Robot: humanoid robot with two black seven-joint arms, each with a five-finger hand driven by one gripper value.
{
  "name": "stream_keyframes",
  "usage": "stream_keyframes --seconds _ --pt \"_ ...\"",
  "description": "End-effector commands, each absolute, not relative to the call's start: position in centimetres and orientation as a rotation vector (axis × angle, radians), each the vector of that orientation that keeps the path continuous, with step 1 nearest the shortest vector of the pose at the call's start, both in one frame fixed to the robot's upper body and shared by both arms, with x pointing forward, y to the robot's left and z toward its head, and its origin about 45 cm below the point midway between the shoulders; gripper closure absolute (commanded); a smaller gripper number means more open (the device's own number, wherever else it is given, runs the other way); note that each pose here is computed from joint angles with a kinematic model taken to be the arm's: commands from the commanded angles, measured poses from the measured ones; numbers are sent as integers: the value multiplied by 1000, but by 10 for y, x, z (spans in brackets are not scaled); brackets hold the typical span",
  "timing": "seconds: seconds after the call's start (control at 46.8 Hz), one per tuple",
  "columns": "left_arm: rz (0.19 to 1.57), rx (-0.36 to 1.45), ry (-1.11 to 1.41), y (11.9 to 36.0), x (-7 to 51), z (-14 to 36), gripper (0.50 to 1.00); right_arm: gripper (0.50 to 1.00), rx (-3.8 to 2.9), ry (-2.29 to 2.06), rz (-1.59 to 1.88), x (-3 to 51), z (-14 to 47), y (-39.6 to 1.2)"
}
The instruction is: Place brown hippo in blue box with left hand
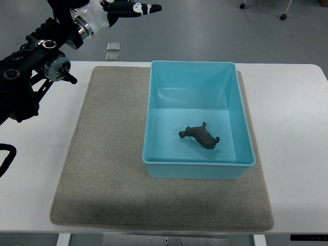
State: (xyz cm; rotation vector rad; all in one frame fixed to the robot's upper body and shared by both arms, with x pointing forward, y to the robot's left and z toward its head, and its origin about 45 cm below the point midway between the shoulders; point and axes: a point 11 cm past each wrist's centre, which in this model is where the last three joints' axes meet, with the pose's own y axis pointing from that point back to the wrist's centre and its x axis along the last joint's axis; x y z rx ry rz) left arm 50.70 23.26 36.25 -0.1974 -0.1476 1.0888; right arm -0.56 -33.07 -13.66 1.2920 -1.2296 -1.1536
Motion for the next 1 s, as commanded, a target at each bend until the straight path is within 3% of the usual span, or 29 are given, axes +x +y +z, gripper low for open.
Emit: stream_keyframes --seconds 0.0,0.363,0.577,0.748,0.983 --pt "1178 -298 -2 260 515 354 506 564 1292 -1230 -1154 -5 -137 -331" --pt "1372 -277 130 334 514 302 506 564 1292 -1230 -1154 -5 -137 -331" --pt "1538 -334 217 364 514 287 504 564 1292 -1230 -1154 -5 -137 -331" --pt "1632 -413 312 375 510 277 504 564 1292 -1230 -1154 -5 -137 -331" --pt "1650 -422 365 375 505 259 506 564 1292 -1230 -1154 -5 -137 -331"
